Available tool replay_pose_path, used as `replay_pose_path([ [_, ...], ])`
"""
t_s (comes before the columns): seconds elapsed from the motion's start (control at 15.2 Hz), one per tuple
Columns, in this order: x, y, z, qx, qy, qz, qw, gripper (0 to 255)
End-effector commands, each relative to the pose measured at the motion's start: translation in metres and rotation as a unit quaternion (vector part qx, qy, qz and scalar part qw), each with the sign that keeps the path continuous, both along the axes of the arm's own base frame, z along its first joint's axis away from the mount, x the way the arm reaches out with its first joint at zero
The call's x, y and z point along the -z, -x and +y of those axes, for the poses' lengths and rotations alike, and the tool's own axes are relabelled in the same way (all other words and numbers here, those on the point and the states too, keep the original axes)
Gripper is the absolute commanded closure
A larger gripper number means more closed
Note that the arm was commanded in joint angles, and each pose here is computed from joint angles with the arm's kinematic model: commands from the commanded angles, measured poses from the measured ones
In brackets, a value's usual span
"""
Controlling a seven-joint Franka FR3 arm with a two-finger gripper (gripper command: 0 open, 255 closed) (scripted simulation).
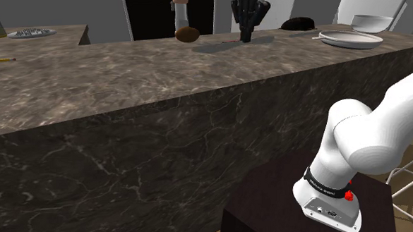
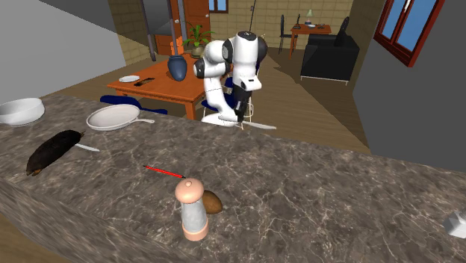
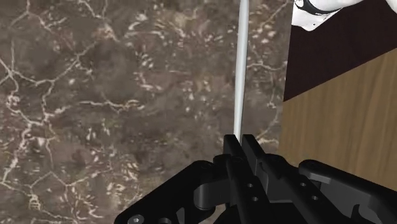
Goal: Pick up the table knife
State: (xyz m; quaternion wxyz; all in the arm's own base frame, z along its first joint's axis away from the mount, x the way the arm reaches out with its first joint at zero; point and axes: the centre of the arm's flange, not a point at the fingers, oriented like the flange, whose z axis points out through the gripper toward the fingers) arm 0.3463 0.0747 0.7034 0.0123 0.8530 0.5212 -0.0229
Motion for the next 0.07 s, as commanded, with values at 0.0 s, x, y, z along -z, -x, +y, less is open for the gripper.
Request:
replay_pose_path([
  [0.0, -0.0031, -0.0001, 0.0004, 0.0, 0.0, 0.0, 1.0, 255],
])
